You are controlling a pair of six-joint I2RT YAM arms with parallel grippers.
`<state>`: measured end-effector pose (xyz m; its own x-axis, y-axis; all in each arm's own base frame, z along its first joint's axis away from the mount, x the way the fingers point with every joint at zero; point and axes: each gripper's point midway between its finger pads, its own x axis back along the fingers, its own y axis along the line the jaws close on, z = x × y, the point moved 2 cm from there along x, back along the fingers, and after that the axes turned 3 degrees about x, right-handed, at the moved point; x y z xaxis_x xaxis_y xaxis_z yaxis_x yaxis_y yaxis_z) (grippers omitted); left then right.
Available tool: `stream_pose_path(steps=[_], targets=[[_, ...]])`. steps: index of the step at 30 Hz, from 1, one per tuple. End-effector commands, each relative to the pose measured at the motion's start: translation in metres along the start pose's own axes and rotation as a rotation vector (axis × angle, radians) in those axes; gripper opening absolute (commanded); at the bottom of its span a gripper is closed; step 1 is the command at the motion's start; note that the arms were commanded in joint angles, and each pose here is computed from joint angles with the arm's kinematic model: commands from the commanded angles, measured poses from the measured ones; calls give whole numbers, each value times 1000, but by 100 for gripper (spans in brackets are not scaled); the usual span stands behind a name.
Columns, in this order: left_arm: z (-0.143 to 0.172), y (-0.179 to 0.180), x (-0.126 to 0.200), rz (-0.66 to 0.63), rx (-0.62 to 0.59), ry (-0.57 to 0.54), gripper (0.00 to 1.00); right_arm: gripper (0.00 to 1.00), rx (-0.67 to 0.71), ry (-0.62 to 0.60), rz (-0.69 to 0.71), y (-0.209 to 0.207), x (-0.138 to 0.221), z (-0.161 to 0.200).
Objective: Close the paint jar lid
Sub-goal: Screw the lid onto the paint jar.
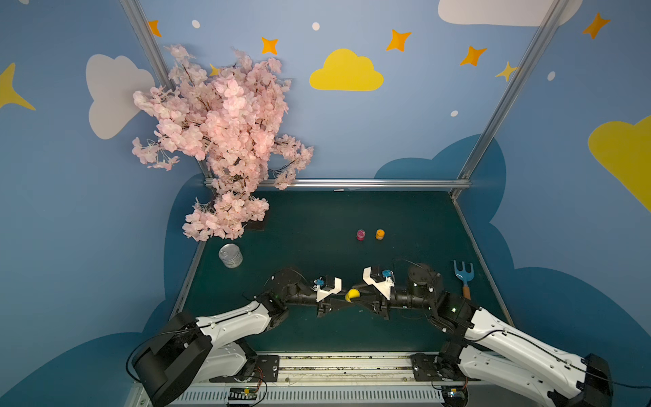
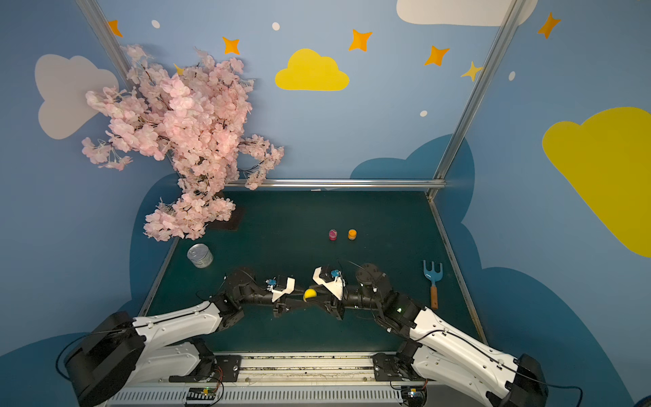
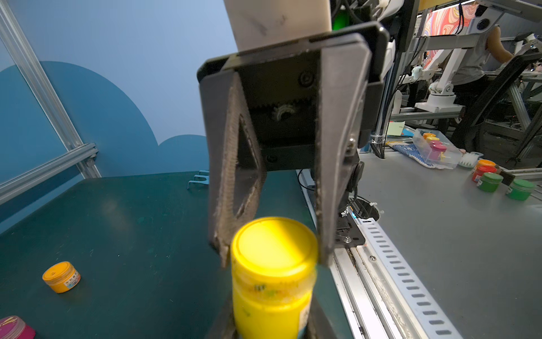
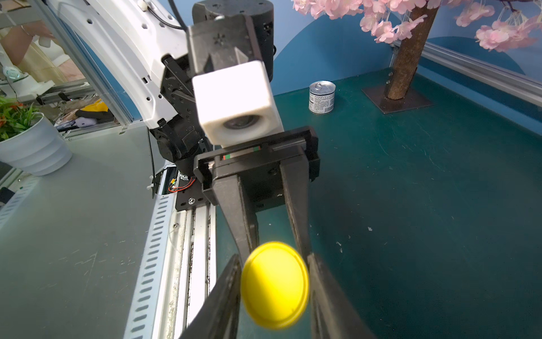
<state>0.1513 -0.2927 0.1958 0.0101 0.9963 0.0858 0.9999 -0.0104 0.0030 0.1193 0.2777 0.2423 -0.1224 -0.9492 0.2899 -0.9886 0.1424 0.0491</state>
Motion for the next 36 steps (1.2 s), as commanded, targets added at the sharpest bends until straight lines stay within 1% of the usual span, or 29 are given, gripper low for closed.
stream_pose_path(steps=[1,5,9,12,14,18,20,24,25,32,36], targets=[[-3,0,2,-11,-19,-10,28,32,6,-37,3,-2,1,-13],[-2,1,2,-19,-17,-6,28,20,6,-46,25,-4,2,-16],[-5,5,3,-51,-30,-17,28,16,-10,-25,53,-9,0,-12],[-11,19,7,-160,-53,-35,28,12,-43,-12,107,-19,-2,-10],[-22,30,12,-242,-79,-59,27,7,-82,-7,153,-27,-3,-11],[-46,41,17,-332,-144,-94,27,0,-129,11,171,-33,-9,-10],[-57,47,19,-389,-178,-111,27,0,-142,9,167,-36,-13,-19],[-77,61,25,-507,-234,-143,26,0,-218,41,201,-44,-21,-15],[-83,66,28,-555,-247,-153,26,0,-235,42,220,-47,-23,-13],[-118,89,45,-770,-311,-209,26,0,-357,48,405,-71,-25,-6],[-133,105,53,-890,-332,-235,26,0,-461,50,534,-83,-23,1]])
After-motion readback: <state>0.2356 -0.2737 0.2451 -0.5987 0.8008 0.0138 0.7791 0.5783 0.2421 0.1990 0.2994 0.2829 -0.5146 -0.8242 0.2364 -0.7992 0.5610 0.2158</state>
